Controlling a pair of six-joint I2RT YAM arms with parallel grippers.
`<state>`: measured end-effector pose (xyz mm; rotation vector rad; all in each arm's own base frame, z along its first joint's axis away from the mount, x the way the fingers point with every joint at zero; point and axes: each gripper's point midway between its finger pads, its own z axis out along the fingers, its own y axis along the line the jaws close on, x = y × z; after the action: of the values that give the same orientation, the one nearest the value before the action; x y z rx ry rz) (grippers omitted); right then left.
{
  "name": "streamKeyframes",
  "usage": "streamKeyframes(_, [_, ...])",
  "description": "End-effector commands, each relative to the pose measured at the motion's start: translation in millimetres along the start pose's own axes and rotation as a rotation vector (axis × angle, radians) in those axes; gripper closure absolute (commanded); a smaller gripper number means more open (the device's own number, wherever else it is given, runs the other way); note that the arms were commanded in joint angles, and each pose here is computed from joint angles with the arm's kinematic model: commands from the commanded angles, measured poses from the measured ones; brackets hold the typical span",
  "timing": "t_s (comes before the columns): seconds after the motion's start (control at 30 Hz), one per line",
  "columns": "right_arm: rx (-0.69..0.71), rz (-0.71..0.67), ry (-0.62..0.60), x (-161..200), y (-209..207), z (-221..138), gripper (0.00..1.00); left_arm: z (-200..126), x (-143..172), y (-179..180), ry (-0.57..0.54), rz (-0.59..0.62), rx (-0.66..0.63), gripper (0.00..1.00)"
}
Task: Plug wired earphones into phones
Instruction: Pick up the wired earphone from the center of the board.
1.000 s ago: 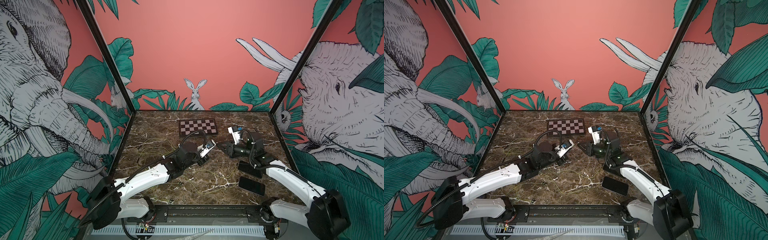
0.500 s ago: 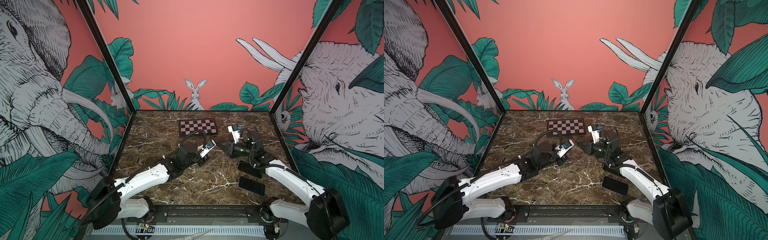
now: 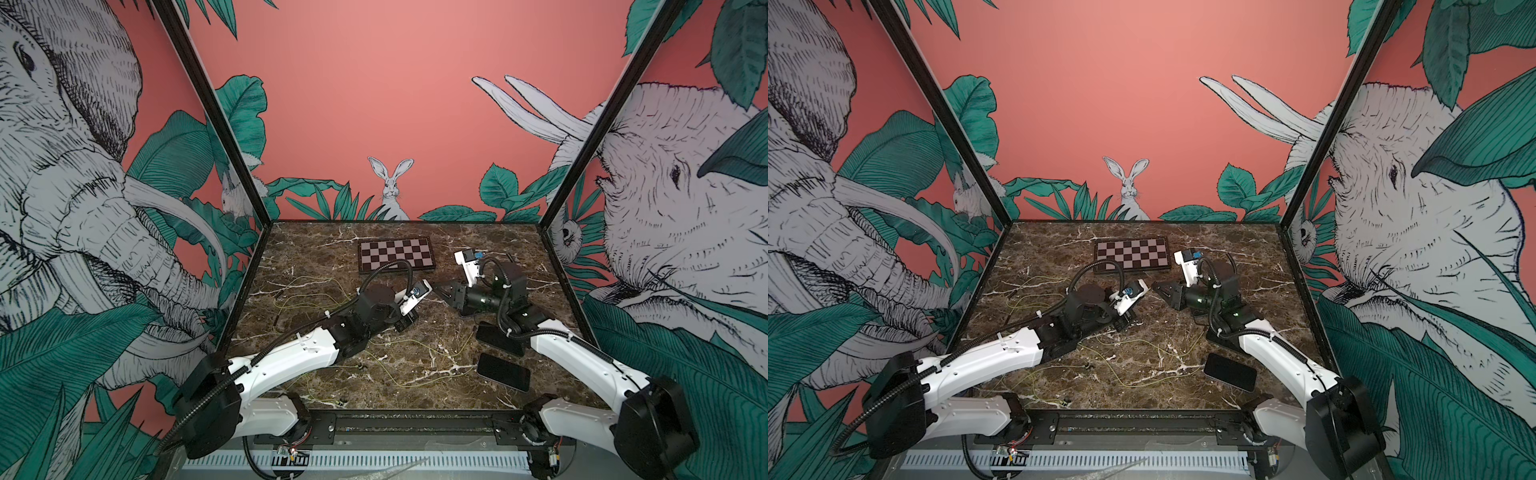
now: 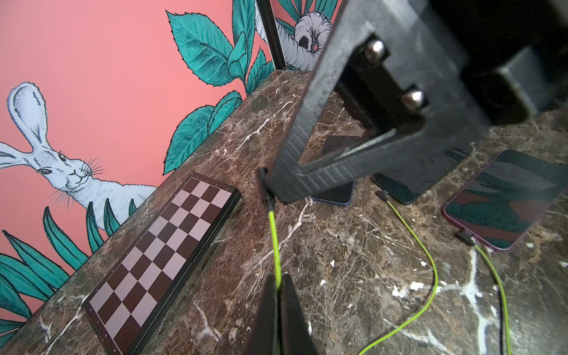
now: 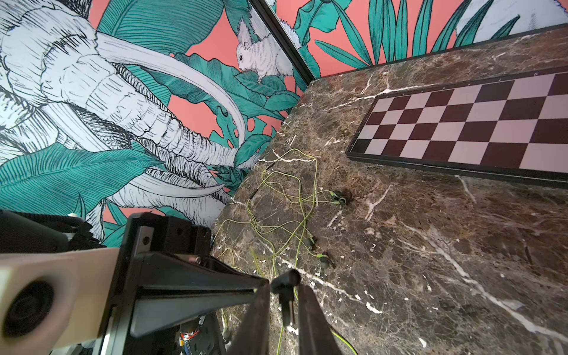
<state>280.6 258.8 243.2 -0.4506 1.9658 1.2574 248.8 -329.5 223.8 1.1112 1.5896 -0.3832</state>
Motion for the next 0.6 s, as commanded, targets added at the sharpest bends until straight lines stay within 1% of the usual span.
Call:
streamKeyframes(0.0, [-0.046,-0.049,-0.037,-11,16,-4,0.85,-1,-4,1,-0.015,-0.001,-0.005,1.00])
streamKeyframes(0.17, [-0.053,-0.073,-0.043,-10,18,-6,0.99,-3,-5,4,-0.016,-0.029,-0.022,1.00])
streamKeyframes(0.2, [-0.050,-0.085,-0.044,-9,18,-7,1.00,-4,-6,4,-0.017,-0.041,-0.020,1.00])
streamKeyframes(0.23, [-0.050,-0.104,-0.048,-9,19,-8,1.00,-5,-8,4,-0.017,-0.050,-0.016,0.98])
streamKeyframes(0.33, [-0.050,-0.186,-0.067,-9,23,-14,1.00,-8,-14,3,-0.018,-0.083,0.003,0.67])
streamKeyframes(0.37, [-0.052,-0.223,-0.077,-10,25,-17,1.00,-9,-17,2,-0.029,-0.096,0.020,0.61])
streamKeyframes(0.43, [-0.049,-0.298,-0.099,-11,29,-22,1.00,-12,-25,-3,-0.056,-0.125,0.068,0.54])
streamKeyframes(0.47, [-0.048,-0.332,-0.111,-11,31,-24,1.00,-13,-30,-5,-0.073,-0.138,0.095,0.52])
streamKeyframes(0.57, [-0.104,-0.475,-0.155,-10,47,-34,1.00,-18,-44,-9,-0.128,-0.173,0.160,0.51])
